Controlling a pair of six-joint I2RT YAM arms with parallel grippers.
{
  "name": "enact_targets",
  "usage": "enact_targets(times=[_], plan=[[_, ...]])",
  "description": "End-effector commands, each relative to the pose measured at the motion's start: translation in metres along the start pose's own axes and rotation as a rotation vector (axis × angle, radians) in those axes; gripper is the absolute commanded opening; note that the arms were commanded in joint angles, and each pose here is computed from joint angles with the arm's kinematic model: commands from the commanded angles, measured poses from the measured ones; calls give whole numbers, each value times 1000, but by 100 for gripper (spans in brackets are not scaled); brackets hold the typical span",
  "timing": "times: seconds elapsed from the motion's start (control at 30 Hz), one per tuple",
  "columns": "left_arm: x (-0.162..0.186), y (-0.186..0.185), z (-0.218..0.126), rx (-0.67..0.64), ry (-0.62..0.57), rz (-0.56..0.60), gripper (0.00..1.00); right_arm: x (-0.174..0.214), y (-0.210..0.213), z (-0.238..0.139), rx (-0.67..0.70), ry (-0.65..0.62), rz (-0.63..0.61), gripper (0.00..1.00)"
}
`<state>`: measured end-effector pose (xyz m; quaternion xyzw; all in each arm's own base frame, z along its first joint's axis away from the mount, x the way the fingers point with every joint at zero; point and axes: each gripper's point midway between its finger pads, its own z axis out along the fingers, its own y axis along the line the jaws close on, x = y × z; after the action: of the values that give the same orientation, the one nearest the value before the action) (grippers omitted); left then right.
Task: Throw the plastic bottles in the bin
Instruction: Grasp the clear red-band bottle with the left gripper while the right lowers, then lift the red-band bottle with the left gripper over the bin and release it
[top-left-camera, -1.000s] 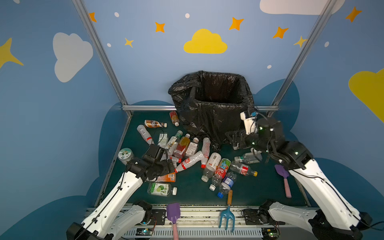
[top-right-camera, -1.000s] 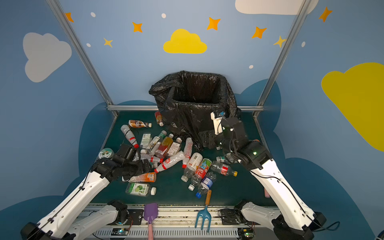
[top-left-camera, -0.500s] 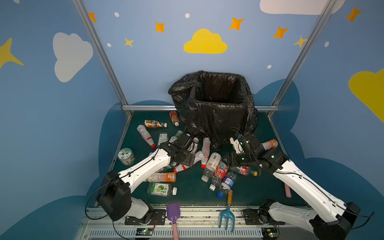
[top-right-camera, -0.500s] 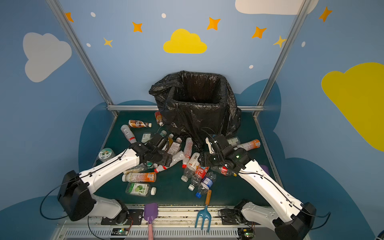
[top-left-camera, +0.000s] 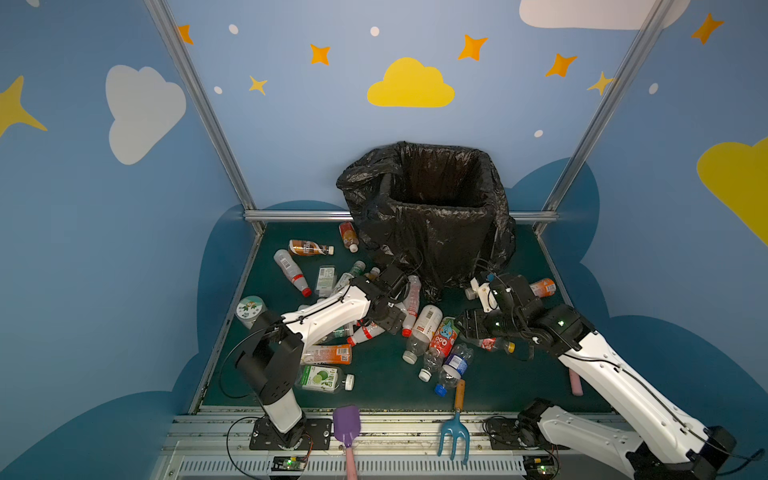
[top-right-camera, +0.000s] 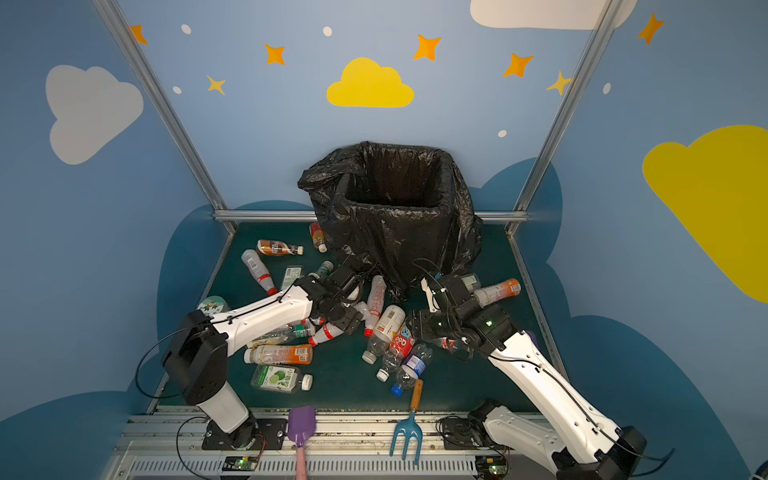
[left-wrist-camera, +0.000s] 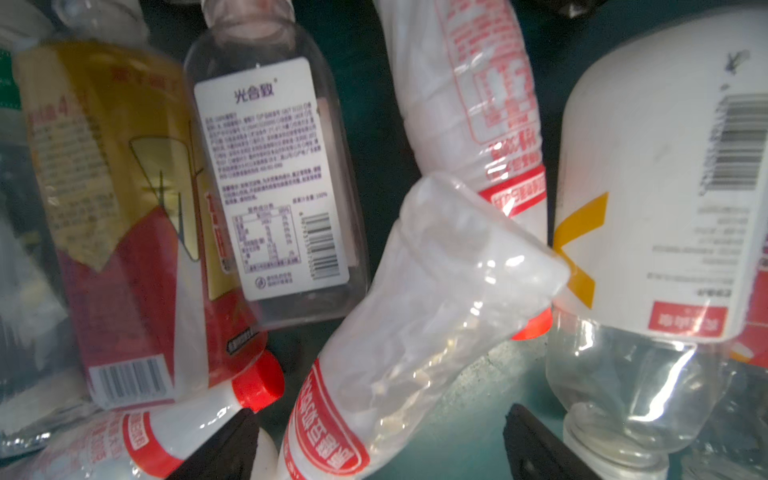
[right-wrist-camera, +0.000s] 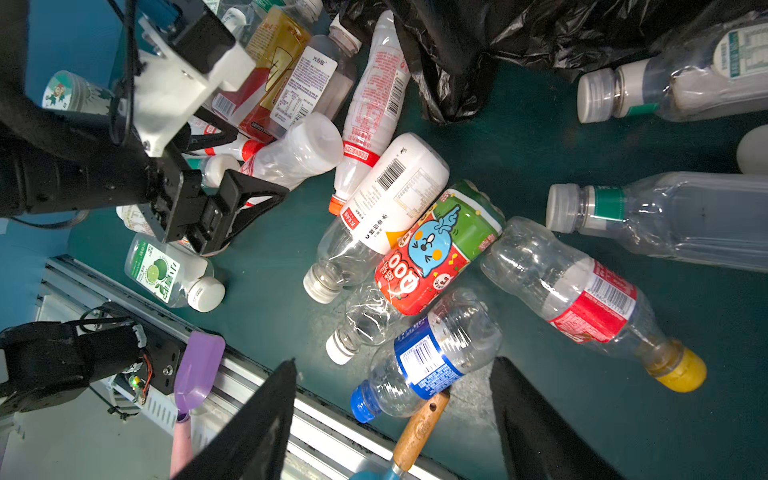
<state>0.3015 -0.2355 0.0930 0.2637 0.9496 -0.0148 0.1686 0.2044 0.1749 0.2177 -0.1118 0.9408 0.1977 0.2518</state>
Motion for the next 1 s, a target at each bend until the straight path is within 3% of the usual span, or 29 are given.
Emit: enact_targets(times=[0.0, 0.1, 0.3, 0.33, 0.37, 0.4, 0.47, 0.7, 0.97], plan=[[-6, 3, 5, -24, 10, 42, 89, 0, -4, -5, 14, 2, -18, 73], [-7, 3, 15, -38, 31, 61, 82, 0, -6, -5, 15, 5, -11, 73], [-7, 3, 31, -50, 72, 93, 80, -2, -9, -7, 20, -9, 2, 73], [-8, 3, 31, -51, 73, 98, 72, -2, -10, -7, 23, -11, 6, 73], [-9, 3, 31, -53, 76, 103, 58, -2, -11, -7, 26, -13, 9, 73], [-11, 3, 31, -55, 76, 102, 37, -2, -12, -7, 29, -13, 12, 73], [-13, 3, 31, -60, 75, 104, 14, -2, -14, -8, 31, -16, 17, 73], [-25, 5, 9, -66, 60, 93, 14, -5, -17, -7, 35, -25, 28, 73], [-55, 16, -87, -54, -157, -31, 13, -13, -16, -6, 29, -39, 29, 73]])
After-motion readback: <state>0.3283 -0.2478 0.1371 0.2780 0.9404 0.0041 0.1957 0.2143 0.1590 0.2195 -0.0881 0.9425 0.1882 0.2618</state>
